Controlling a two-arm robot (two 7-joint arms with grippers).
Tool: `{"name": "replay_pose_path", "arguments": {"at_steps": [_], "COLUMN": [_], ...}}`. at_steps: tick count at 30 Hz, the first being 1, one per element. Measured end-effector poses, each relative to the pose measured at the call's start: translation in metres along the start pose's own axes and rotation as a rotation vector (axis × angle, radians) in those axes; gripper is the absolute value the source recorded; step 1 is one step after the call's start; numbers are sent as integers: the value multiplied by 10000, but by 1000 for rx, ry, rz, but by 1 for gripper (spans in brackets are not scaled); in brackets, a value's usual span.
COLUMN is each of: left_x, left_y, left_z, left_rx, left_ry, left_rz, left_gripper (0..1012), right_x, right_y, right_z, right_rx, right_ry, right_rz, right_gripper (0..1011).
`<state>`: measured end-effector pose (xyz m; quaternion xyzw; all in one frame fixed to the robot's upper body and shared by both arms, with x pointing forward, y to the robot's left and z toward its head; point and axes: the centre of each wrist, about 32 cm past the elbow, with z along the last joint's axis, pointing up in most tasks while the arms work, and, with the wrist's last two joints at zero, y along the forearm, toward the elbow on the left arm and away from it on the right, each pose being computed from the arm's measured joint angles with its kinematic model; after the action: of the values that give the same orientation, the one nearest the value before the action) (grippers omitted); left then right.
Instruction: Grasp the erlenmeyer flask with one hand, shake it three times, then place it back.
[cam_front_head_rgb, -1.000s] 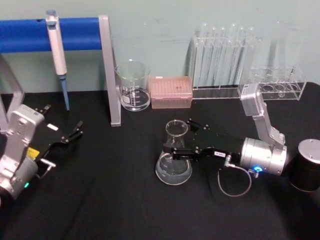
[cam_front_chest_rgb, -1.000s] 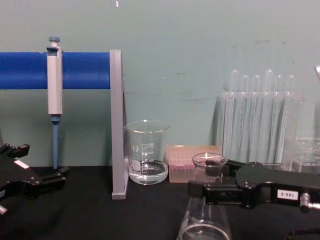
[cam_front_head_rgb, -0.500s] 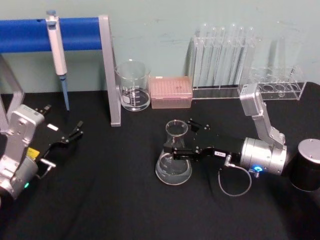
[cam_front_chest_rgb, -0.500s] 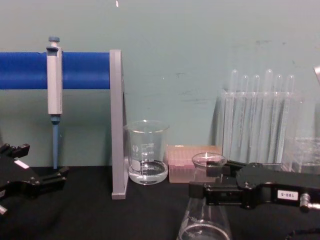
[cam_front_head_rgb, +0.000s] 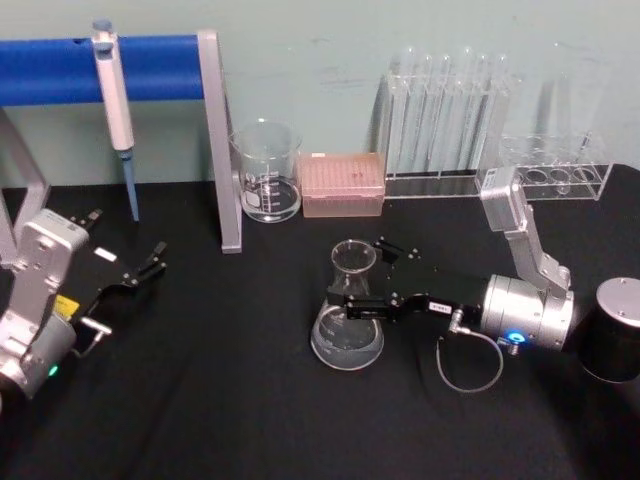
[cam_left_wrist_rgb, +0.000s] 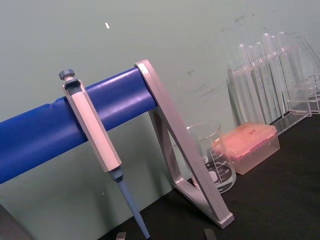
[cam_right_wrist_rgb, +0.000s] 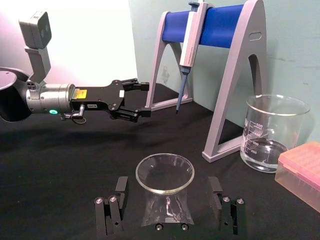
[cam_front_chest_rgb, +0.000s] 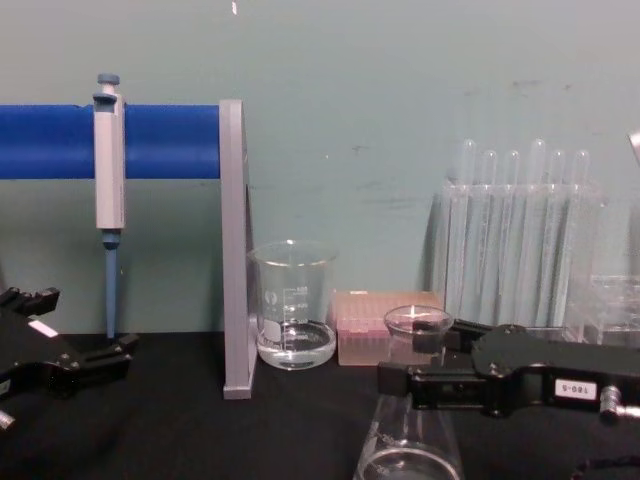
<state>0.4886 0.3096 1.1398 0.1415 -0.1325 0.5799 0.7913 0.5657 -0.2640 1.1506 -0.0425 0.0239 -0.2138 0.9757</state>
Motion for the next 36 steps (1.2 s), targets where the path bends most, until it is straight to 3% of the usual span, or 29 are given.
{"name": "replay_pose_path", "arguments": {"at_steps": [11, 19, 23, 26, 30, 36], "left_x": [0, 0, 0, 0, 0, 0], "left_y": [0, 0, 0, 0, 0, 0], "left_z": [0, 0, 0, 0, 0, 0], "left_rx": [0, 0, 0, 0, 0, 0], "left_ry": [0, 0, 0, 0, 0, 0], "left_rz": [0, 0, 0, 0, 0, 0], "left_gripper": [1001, 1001, 1001, 1001, 1001, 1001], "right_x": [-1, 0, -1, -1, 0, -1], "right_y": [-1, -2, -1, -1, -2, -1], "right_z": [-2, -1, -1, -1, -1, -1], "right_rx": [1, 1, 1, 1, 1, 1], "right_ry": [0, 0, 0, 0, 0, 0], "right_rz": [0, 0, 0, 0, 0, 0], "right_gripper": [977, 799, 687, 548, 457, 451]}}
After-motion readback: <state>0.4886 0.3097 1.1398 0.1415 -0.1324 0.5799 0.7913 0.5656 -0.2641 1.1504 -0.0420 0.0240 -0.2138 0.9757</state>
